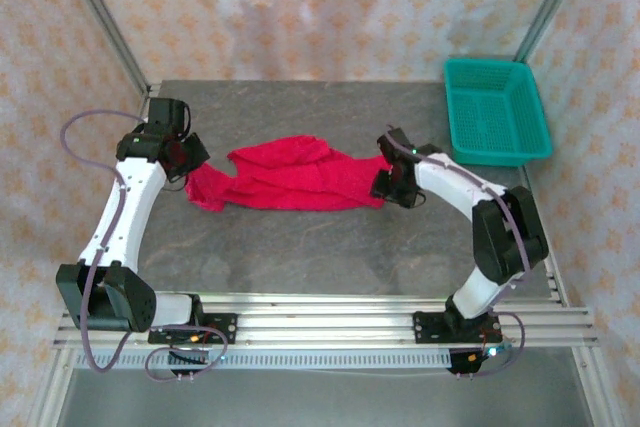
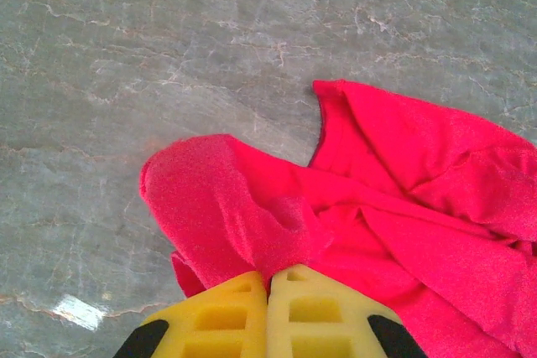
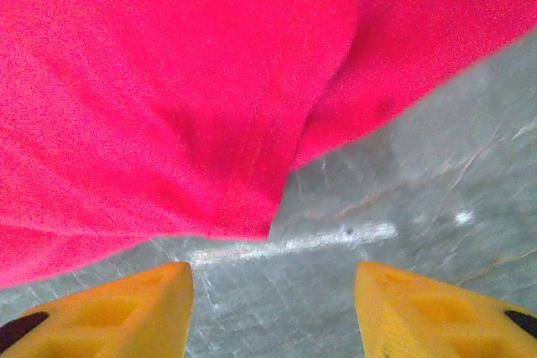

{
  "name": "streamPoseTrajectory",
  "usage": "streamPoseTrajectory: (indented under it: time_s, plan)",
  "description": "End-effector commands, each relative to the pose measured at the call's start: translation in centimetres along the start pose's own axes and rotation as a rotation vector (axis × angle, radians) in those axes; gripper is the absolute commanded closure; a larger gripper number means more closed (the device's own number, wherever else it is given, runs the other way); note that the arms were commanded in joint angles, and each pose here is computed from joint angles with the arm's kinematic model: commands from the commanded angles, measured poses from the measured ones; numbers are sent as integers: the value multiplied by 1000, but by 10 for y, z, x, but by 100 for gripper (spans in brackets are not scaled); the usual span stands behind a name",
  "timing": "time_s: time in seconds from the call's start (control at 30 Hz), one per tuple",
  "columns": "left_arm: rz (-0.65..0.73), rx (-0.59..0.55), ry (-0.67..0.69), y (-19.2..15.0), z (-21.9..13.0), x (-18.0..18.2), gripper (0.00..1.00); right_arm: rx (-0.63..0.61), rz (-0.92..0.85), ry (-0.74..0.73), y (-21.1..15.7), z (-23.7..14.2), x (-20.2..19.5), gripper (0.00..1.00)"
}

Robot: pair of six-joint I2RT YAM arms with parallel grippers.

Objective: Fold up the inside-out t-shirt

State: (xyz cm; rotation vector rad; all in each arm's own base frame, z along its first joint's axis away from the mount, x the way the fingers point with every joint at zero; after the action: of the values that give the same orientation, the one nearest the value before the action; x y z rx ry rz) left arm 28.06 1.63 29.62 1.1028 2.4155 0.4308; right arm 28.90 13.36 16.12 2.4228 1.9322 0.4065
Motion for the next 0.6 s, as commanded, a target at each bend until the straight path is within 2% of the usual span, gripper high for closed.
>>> streamPoseTrajectory:
  time_s: [0.0,0.37,0.5,0.57]
  plan:
    - [4,5,-7,-2,6,-1,100,-75,101,107,-3,-3,12,47]
    - [5,19,-13,-9,6,1,100,-59,109,82,6,34,22,48]
    - [6,18,-15,-10,3,2,100,-36,108,64,9,48,25,53]
    - [7,14,-11,-10,2,2,100,-32,111,63,9,49,25,61]
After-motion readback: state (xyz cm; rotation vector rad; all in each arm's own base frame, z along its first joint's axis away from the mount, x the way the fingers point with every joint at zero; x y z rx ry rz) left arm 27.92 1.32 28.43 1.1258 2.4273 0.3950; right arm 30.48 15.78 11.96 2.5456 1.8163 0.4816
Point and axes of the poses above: each hand's point on the last joint's axis, 136 mm out from that joint toward the fingers, its own z axis out along the fingers, its own x axis along the line the jaws close on, y = z × x, the point moved 10 cm from there along -z, back along the fingers, and after that the axes turned 4 degrees about -z, right-handed, at the moved point
